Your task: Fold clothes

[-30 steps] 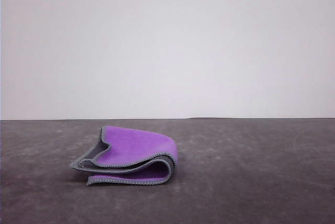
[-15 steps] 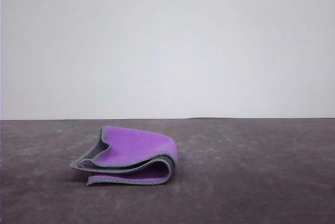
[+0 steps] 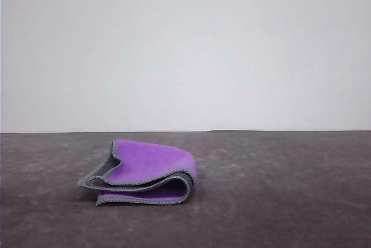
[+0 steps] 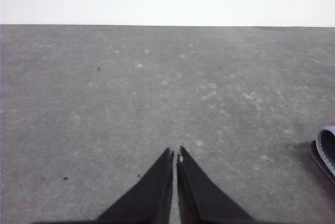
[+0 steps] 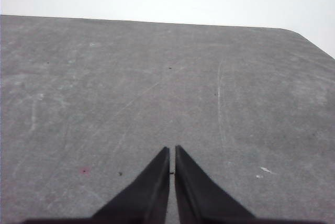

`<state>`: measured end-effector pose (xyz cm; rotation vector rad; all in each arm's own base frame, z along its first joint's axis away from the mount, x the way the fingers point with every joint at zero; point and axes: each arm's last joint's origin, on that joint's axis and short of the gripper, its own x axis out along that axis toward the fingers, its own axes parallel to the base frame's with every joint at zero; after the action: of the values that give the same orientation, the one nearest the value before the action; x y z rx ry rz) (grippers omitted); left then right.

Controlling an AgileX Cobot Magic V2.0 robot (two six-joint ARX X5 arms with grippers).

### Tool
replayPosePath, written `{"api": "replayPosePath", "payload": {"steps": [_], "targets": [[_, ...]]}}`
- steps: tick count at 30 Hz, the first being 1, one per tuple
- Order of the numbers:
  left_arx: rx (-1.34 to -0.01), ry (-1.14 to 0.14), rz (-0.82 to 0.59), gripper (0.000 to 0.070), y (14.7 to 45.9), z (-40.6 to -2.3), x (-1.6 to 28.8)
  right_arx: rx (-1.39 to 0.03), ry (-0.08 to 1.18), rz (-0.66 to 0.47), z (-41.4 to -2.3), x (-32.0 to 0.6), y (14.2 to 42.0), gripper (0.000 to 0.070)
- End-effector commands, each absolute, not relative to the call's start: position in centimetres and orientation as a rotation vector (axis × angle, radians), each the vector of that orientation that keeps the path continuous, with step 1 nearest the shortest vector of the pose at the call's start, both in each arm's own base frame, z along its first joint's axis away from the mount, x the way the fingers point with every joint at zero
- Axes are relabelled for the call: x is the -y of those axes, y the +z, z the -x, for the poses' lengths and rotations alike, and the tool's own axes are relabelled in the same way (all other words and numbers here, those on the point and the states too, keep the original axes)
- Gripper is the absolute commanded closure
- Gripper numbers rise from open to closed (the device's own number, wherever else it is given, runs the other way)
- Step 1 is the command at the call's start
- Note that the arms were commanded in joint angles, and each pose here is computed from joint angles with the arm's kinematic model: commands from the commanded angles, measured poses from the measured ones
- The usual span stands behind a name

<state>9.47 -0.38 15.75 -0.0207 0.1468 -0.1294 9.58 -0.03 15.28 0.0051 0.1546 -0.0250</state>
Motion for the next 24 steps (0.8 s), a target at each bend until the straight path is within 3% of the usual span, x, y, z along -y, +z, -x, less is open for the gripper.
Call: {"api": "replayPosePath", "payload": {"steps": [1, 24], "targets": [[-0.17, -0.128, 0.011, 0.07, 15.04, -9.55, 0.38, -0.149, -0.03, -0.02, -9.61, 0.06, 15.22, 0.0684], [-0.17, -0.128, 0.011, 0.07, 15.04, -9.55, 0.38, -0.149, -0.03, -0.02, -9.61, 0.06, 15.22, 0.0684]]}}
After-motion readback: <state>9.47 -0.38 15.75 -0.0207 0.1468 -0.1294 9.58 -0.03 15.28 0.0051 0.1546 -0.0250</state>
